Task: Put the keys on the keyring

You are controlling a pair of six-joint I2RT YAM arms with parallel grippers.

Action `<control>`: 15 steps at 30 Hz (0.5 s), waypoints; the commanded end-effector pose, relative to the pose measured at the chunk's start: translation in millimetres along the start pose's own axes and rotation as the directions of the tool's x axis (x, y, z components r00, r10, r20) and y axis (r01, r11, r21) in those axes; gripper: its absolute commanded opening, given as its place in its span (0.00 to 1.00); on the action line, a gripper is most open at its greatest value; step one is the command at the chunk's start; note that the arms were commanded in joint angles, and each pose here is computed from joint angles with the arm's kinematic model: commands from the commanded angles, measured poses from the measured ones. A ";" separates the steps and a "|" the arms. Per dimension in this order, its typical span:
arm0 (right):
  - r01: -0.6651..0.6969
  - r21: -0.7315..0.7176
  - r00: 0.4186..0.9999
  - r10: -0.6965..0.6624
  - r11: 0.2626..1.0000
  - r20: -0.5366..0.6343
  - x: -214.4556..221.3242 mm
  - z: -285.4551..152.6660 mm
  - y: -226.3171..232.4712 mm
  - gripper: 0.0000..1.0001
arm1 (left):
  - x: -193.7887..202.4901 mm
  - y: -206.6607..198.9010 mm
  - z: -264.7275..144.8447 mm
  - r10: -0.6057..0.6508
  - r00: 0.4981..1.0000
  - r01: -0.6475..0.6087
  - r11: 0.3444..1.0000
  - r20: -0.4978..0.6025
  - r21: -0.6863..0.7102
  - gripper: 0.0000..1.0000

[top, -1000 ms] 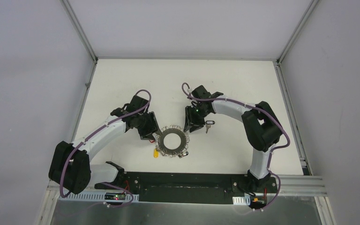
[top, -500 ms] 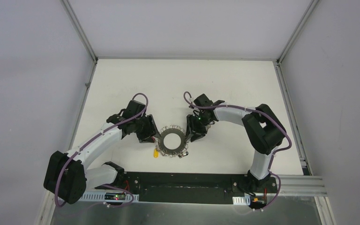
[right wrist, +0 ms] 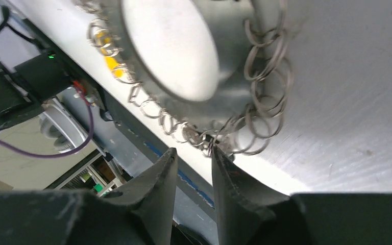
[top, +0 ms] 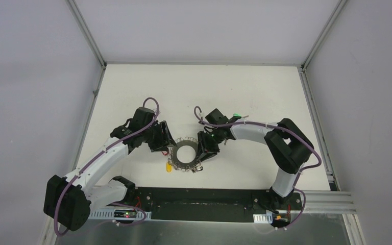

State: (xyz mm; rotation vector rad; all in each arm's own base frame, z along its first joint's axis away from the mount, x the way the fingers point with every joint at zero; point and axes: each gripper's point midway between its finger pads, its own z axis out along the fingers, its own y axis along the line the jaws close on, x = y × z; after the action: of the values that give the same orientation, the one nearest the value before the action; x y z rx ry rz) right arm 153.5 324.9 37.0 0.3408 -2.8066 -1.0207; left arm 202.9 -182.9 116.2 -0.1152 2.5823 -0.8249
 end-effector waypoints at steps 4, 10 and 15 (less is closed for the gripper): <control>0.051 -0.139 0.992 -0.034 0.989 0.124 -20.1 -45.2 30.9 0.41 | -13.0 -23.2 3.9 0.024 1.000 -0.023 0.996 -0.012 0.085 0.48; -0.002 -0.156 0.988 0.027 0.988 0.153 -26.5 -61.2 8.6 0.45 | -3.3 -34.7 27.6 0.009 0.998 -0.005 0.998 -0.061 0.067 0.48; -0.059 -0.163 0.982 0.087 0.985 0.169 -25.3 -71.1 -14.3 0.46 | 3.2 -52.9 50.7 0.032 0.995 -0.029 0.999 -0.098 0.029 0.47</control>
State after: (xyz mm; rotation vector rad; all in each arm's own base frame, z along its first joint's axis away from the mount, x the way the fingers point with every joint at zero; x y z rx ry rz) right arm 191.3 285.4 65.4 0.1272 -2.8392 -1.2095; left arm 195.4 -225.9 90.3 -0.0285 2.7338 -0.8649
